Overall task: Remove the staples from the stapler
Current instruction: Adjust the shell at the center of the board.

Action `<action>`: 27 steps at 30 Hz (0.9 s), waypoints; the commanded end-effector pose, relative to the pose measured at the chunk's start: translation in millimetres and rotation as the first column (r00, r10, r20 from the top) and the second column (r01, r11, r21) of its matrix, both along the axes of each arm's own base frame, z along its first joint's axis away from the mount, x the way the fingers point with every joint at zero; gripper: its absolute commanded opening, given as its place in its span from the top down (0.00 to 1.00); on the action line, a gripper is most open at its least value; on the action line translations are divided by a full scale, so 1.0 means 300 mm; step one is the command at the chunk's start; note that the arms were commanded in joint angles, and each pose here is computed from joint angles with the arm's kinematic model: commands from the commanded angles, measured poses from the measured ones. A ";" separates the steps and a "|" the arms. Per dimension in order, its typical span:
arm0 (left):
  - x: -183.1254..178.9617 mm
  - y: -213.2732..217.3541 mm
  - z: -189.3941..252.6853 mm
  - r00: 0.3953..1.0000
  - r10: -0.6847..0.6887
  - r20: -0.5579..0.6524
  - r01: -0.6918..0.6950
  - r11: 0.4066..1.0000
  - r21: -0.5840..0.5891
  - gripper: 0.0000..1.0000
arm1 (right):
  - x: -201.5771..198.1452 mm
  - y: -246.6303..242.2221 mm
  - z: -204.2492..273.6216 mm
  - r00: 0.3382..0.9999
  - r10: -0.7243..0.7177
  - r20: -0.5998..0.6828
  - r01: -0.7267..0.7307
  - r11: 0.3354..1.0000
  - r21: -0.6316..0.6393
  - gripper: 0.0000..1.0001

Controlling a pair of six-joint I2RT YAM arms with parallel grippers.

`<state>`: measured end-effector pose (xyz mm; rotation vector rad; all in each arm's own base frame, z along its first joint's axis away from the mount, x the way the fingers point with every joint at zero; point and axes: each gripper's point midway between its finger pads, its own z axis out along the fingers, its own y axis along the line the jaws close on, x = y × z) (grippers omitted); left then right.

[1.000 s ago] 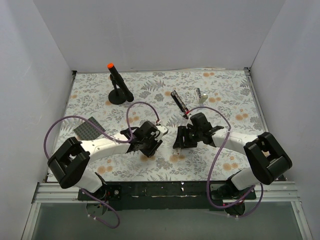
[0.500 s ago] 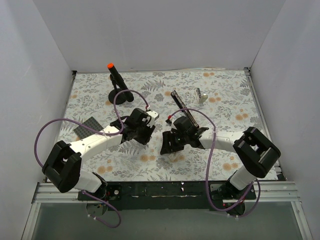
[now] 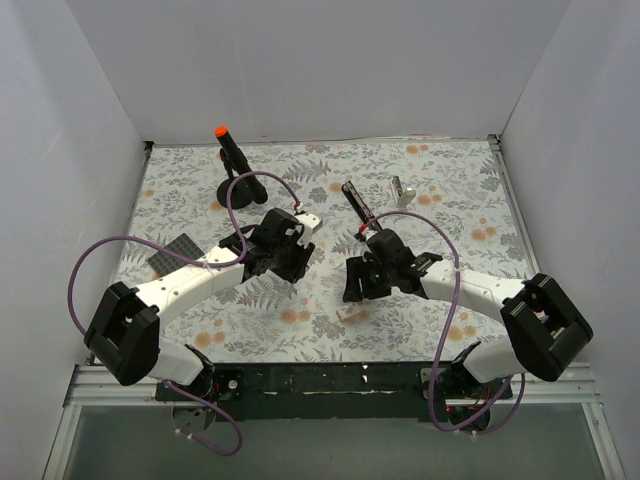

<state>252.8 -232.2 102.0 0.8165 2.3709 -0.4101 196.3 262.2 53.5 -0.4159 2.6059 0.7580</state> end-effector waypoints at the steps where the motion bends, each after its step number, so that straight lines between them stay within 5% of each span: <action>1: 0.013 -0.025 0.056 1.000 -0.013 0.019 0.014 0.999 -0.039 0.77 | -0.047 -0.034 -0.028 1.000 0.005 -0.030 -0.006 1.000 -0.017 0.35; 16: 0.010 -0.075 0.033 0.999 -0.044 -0.025 0.042 0.996 -0.082 0.78 | -0.147 0.067 -0.032 0.995 0.032 -0.098 -0.022 0.994 0.106 0.37; 23: -0.036 -0.143 0.021 0.982 -0.189 -0.024 0.186 0.977 -0.104 0.76 | -0.175 0.171 0.018 0.993 0.087 -0.078 -0.075 0.988 0.136 0.38; 27: -0.069 -0.227 -0.021 0.958 -0.287 -0.010 0.286 0.957 -0.053 0.75 | -0.187 0.102 0.038 0.999 0.028 -0.044 -0.023 0.994 0.110 0.37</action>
